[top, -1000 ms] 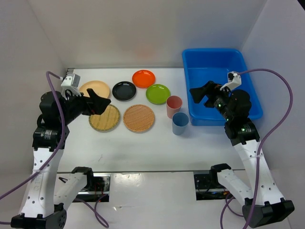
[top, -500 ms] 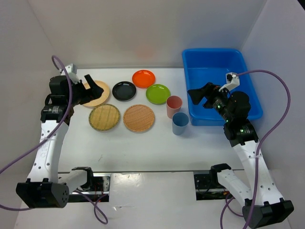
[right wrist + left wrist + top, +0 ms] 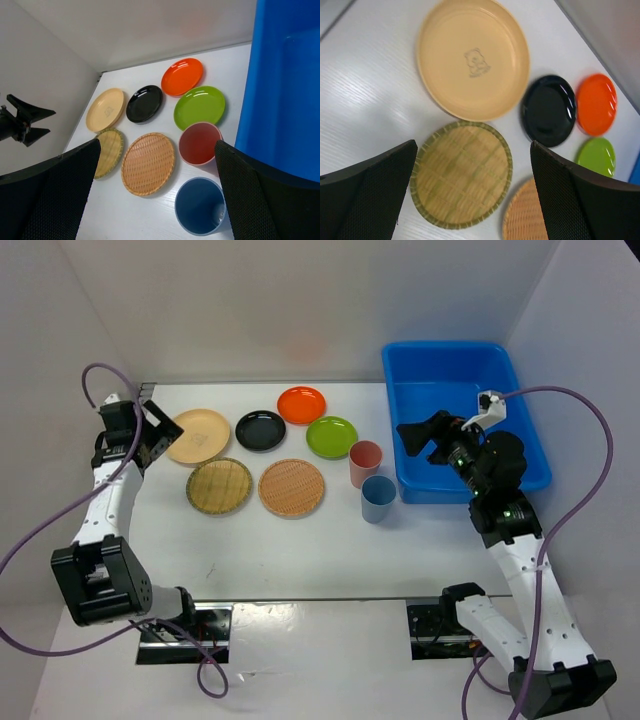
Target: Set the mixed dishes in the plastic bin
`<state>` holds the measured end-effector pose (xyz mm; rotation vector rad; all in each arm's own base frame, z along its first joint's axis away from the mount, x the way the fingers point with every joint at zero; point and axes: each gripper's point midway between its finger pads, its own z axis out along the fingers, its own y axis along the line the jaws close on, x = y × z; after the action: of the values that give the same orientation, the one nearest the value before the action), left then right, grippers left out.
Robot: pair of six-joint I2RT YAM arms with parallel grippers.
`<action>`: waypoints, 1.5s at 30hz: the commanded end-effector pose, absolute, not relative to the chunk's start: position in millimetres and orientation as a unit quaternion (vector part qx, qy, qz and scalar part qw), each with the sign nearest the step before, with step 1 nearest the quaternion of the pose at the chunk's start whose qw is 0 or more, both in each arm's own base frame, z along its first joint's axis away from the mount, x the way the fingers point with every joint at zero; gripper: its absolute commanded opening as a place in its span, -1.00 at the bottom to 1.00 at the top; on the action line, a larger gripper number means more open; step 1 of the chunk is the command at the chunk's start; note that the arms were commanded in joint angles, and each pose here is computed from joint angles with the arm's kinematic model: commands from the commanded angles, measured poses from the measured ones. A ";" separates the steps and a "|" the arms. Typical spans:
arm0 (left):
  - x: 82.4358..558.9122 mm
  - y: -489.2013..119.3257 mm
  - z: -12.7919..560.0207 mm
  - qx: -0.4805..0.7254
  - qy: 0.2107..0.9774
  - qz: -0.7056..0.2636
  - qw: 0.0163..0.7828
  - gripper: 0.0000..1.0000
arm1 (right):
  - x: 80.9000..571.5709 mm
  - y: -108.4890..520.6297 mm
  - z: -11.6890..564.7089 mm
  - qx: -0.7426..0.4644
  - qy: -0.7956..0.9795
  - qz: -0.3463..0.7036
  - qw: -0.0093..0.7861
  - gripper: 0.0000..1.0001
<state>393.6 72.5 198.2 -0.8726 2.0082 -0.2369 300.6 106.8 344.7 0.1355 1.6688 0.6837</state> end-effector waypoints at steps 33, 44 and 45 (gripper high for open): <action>471.4 153.8 31.6 -0.473 0.796 -0.066 0.373 0.61 | 324.7 128.8 329.7 0.038 0.755 0.276 0.593 0.98; 479.6 130.8 8.4 -0.434 0.833 0.003 0.343 0.16 | 316.6 124.6 344.0 0.047 0.740 0.274 0.612 0.98; 479.7 132.5 5.8 -0.431 0.836 0.020 0.340 0.03 | 315.9 124.4 341.4 0.047 0.744 0.273 0.608 0.98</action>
<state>487.3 142.6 31.6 -1.1507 2.0713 -0.0621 320.2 128.4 309.1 0.1154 1.8014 0.6398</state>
